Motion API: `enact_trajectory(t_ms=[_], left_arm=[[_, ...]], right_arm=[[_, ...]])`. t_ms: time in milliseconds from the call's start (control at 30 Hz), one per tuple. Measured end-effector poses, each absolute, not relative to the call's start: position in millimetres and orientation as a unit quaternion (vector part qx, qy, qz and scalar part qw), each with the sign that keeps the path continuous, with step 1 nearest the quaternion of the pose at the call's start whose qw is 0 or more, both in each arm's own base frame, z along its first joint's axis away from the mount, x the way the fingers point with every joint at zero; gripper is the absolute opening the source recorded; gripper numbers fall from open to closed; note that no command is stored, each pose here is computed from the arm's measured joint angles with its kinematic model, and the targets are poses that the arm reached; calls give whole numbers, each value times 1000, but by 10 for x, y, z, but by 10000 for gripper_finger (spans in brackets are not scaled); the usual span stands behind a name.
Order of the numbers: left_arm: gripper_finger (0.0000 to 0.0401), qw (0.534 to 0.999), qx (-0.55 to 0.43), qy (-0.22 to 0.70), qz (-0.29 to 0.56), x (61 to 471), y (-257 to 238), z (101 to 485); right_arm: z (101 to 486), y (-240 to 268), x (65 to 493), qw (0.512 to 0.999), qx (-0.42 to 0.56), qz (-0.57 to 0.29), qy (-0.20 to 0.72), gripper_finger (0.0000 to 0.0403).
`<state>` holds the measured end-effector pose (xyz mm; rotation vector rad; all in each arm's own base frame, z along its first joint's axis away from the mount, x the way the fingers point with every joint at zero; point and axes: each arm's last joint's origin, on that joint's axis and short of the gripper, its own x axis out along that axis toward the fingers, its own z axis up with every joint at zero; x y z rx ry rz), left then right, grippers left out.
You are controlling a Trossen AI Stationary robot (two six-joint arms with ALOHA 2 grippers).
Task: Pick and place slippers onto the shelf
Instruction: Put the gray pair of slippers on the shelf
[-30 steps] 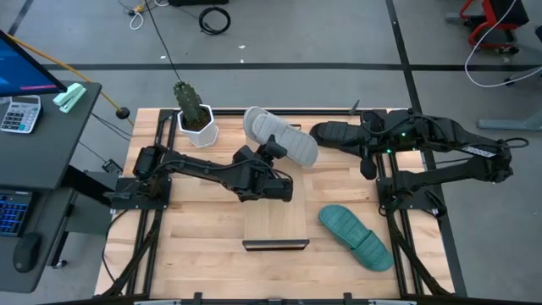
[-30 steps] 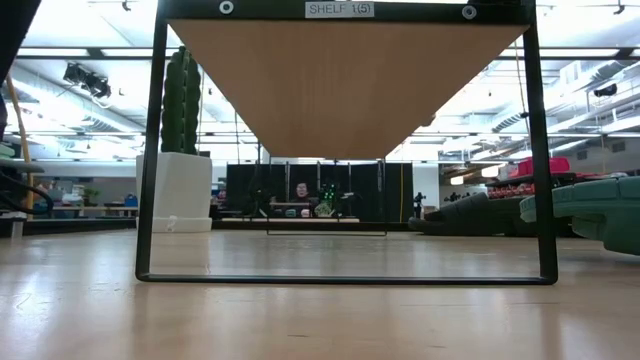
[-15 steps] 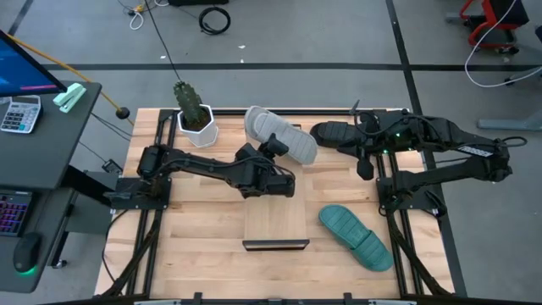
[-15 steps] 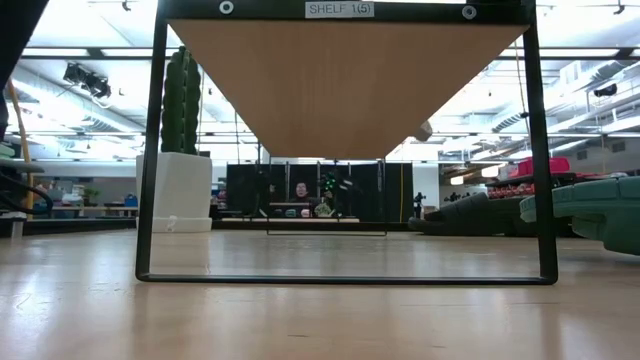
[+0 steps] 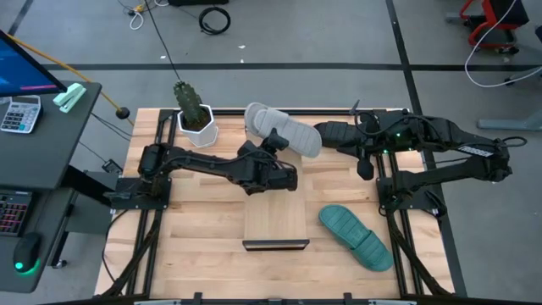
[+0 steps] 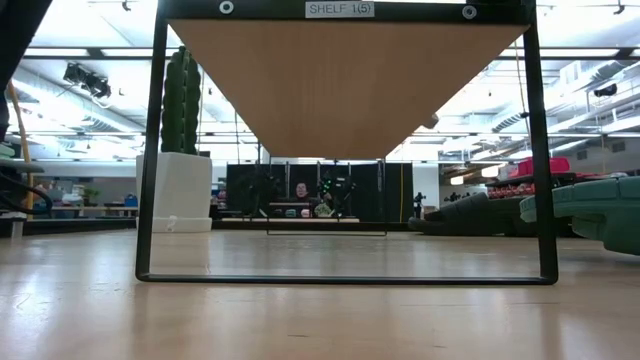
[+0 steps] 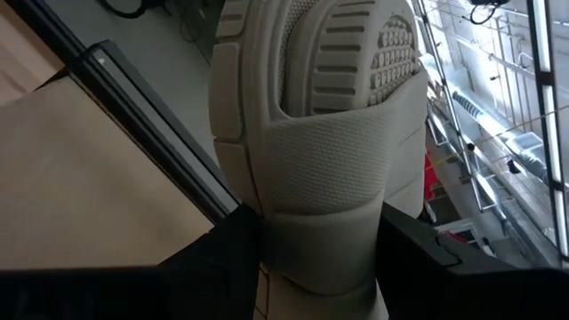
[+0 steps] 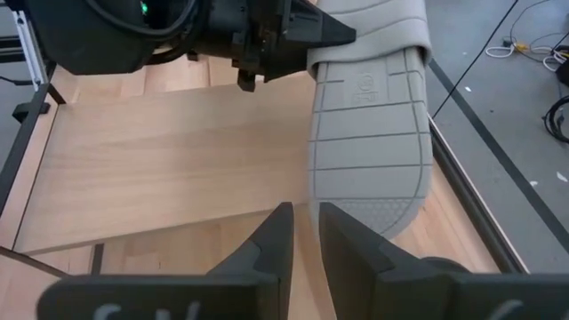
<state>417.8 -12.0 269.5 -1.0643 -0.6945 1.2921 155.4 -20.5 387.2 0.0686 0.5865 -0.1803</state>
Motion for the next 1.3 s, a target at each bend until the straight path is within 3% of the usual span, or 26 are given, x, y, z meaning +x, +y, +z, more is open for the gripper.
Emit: enact_trajectory(t_ms=[1033,1200,1300], left_arm=[[177,621,-468,-291,557,4297,-210,2461],[240,617,-480,-285,555,4301,-210,2455],[245,616,-482,-283,555,4302,-213,2453]], right_arm=[[3839,-211,1608,949,23,-83,303,65],[3838,-210,1608,949,23,-82,303,65],[3838,-207,1608,950,25,-76,303,65]])
